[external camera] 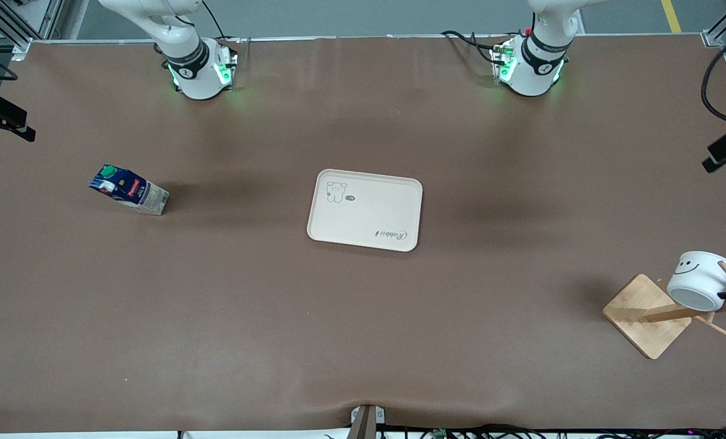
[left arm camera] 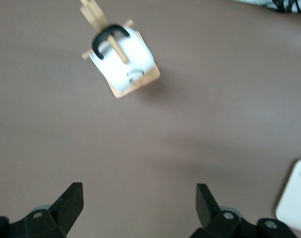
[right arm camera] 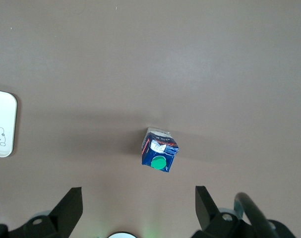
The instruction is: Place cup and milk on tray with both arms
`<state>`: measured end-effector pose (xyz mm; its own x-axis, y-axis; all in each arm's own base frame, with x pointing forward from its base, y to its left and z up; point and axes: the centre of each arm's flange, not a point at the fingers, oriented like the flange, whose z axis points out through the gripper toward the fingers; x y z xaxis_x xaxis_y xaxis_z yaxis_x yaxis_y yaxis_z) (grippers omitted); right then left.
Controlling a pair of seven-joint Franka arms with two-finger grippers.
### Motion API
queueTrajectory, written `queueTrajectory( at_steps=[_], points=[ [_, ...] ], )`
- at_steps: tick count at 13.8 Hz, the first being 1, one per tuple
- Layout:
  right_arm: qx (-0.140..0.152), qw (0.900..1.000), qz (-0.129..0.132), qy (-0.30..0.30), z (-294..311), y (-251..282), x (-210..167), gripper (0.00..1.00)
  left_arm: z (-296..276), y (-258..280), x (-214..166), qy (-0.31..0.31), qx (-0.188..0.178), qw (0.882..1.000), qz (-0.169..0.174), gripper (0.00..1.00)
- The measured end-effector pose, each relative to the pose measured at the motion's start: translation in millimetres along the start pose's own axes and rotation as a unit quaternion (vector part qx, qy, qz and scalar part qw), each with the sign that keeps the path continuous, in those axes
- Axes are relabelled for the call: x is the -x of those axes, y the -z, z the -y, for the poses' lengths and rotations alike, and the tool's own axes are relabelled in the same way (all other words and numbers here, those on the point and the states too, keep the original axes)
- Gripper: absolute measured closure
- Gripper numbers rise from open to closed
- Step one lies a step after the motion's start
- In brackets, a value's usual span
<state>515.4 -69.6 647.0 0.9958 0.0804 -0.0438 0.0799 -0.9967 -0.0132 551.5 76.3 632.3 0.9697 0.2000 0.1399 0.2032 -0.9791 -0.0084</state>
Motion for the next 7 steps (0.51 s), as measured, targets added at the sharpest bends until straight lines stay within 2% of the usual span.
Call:
queueTrajectory(
  at_steps=[4, 7],
  points=[
    [-0.001, 1.0, 0.006, 0.0, 0, -5, -2, 0.0, 55, -48, -9, -0.012, 0.041, 0.998, -0.05, 0.0],
    [-0.004, 1.0, 0.025, 0.0, -2, -25, -15, 0.0, 97, -79, -5, -0.035, 0.08, 0.993, -0.083, 0.0]
  ],
)
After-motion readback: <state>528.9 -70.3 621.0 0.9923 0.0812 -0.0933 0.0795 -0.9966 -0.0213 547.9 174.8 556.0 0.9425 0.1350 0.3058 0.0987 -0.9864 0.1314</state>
